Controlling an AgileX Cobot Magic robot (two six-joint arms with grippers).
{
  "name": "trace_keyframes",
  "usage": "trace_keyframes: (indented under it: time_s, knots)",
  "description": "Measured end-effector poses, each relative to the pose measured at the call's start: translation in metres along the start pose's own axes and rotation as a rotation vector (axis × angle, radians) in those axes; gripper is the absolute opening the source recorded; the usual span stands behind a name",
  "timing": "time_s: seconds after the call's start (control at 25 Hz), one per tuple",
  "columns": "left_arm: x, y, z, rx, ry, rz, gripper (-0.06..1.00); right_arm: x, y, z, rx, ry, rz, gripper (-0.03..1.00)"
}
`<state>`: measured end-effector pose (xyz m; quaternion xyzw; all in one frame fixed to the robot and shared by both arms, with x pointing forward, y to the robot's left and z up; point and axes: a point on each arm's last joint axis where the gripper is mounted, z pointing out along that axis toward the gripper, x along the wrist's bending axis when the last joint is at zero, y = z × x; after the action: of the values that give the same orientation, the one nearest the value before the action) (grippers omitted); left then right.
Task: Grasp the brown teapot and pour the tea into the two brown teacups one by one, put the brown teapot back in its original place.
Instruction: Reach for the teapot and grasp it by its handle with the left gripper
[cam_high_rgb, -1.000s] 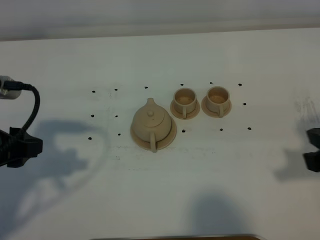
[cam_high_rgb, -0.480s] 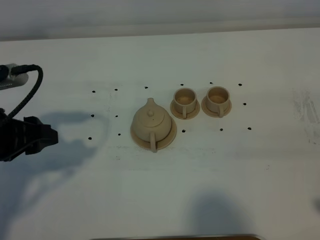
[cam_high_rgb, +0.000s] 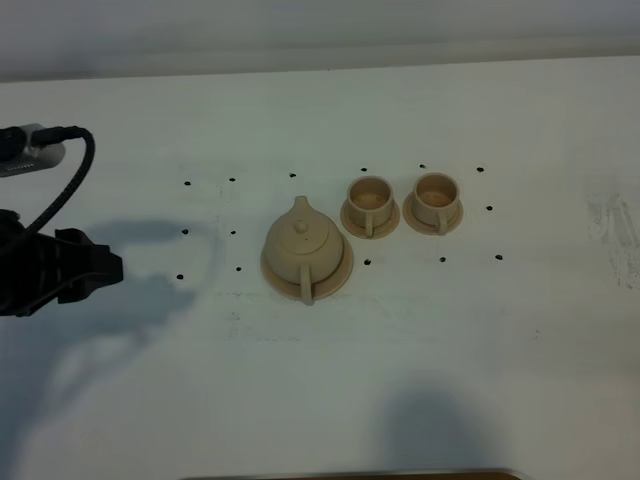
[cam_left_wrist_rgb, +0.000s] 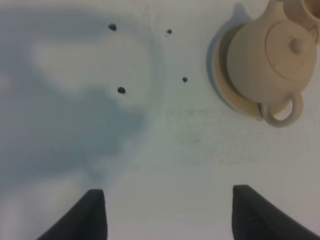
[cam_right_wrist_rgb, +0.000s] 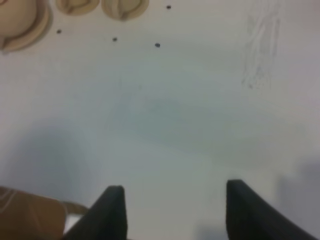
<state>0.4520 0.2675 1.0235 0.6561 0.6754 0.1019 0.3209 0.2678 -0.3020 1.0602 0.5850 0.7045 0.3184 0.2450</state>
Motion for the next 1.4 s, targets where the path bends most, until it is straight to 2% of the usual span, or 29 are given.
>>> trace_keyframes:
  time_s: [0.24,0.44,0.64,0.84,1.0,1.16,1.4]
  knots:
    - [-0.001,0.002,0.019,0.022,-0.014,0.029,0.6,-0.012,-0.01,-0.006,-0.104,-0.074,0.02,0.43]
    - [-0.012,0.013,0.032,0.019,-0.035,0.065,0.6,-0.015,-0.017,-0.014,-0.171,-0.066,0.038,0.43]
    - [-0.02,0.025,0.041,0.016,-0.049,0.088,0.6,-0.016,-0.017,-0.014,-0.176,-0.065,0.039,0.43]
    - [-0.017,0.028,0.057,0.042,-0.034,0.102,0.6,-0.016,-0.019,-0.016,-0.189,-0.071,0.051,0.43]
    - [-0.014,0.029,0.066,0.041,-0.017,0.124,0.6,-0.017,-0.027,-0.023,-0.24,-0.125,0.12,0.43]
    - [-0.016,0.038,0.066,0.013,-0.018,0.145,0.6,-0.015,-0.029,-0.025,-0.245,-0.187,0.176,0.43]
    - [-0.023,0.057,0.061,-0.024,-0.036,0.17,0.6,-0.013,-0.03,-0.026,-0.243,-0.214,0.22,0.43]
